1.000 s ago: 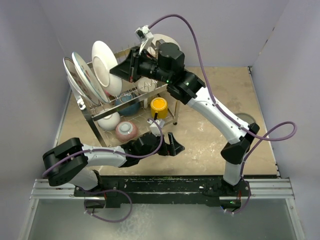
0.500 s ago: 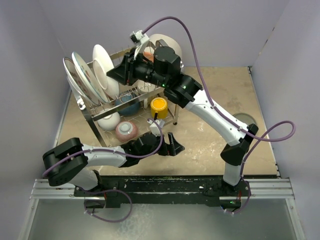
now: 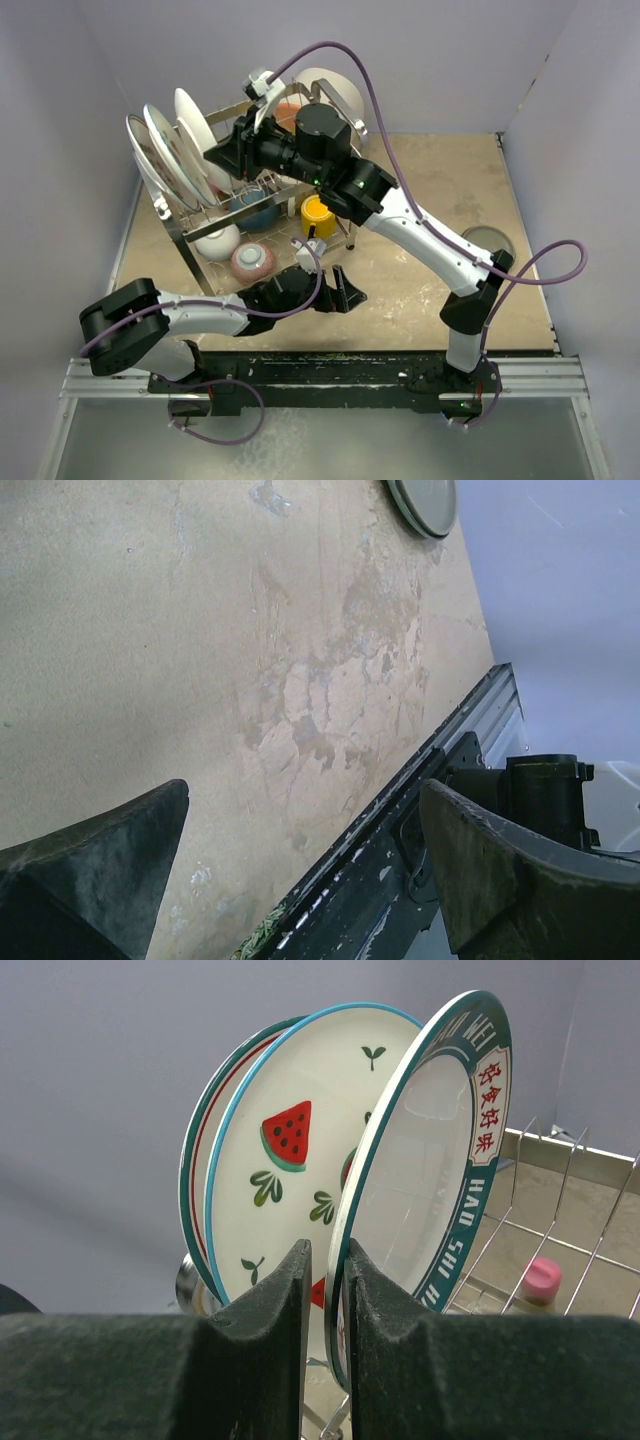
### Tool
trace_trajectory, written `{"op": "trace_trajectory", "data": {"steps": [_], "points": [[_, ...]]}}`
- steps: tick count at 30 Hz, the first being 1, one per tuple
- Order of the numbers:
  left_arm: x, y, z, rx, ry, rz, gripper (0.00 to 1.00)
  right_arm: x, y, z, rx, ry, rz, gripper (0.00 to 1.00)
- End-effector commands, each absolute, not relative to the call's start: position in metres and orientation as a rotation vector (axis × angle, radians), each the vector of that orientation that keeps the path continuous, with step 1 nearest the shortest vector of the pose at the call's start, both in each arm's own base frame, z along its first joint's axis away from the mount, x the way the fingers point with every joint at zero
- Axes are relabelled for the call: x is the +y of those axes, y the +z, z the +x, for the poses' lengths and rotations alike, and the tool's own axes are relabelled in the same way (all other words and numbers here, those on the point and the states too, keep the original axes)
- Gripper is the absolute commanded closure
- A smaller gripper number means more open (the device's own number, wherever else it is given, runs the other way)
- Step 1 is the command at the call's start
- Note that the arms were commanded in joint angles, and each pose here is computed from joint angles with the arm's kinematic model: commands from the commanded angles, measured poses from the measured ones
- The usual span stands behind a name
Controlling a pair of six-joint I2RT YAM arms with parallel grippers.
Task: Load the mixed dishes into the dish rack
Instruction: Insert the plate into the dish rack.
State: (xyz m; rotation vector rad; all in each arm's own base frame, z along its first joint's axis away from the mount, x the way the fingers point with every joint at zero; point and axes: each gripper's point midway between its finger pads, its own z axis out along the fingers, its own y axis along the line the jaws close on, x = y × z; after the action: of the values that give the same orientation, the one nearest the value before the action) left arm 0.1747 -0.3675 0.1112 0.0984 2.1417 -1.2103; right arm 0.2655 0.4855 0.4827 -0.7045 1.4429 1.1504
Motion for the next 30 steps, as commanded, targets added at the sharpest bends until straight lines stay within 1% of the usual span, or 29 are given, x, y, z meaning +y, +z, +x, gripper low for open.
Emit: {"op": "trace_trajectory", "data": {"steps": [1, 9, 11, 12, 18, 25, 28, 30], "points": [[-0.364, 0.125, 0.178, 2.092, -1.238, 0.073, 0.01, 0.492, 0.521, 0.242, 1.295, 1.167, -0.729, 0.79], [-0.363, 0.125, 0.177, 2.091, -1.239, 0.069, 0.01, 0.499, 0.52, 0.241, 1.303, 1.118, -0.706, 0.78], [-0.361, 0.125, 0.177, 2.09, -1.239, 0.068, 0.01, 0.496, 0.519, 0.241, 1.309, 1.113, -0.707, 0.76], [-0.36, 0.125, 0.177, 2.089, -1.238, 0.066, 0.01, 0.495, 0.52, 0.239, 1.309, 1.114, -0.714, 0.74], [-0.361, 0.126, 0.175, 2.085, -1.248, 0.071, 0.01, 0.48, 0.535, 0.218, 1.256, 1.131, -0.802, 0.5], [-0.36, 0.131, 0.174, 2.069, -1.265, 0.078, 0.01, 0.46, 0.544, 0.183, 1.117, 1.1, -1.039, 0.26], [-0.359, 0.132, 0.173, 2.065, -1.27, 0.082, 0.01, 0.451, 0.542, 0.167, 1.018, 1.057, -1.18, 0.18], [-0.36, 0.134, 0.172, 2.06, -1.277, 0.095, 0.01, 0.444, 0.542, 0.163, 0.972, 1.019, -1.234, 0.16]]}}
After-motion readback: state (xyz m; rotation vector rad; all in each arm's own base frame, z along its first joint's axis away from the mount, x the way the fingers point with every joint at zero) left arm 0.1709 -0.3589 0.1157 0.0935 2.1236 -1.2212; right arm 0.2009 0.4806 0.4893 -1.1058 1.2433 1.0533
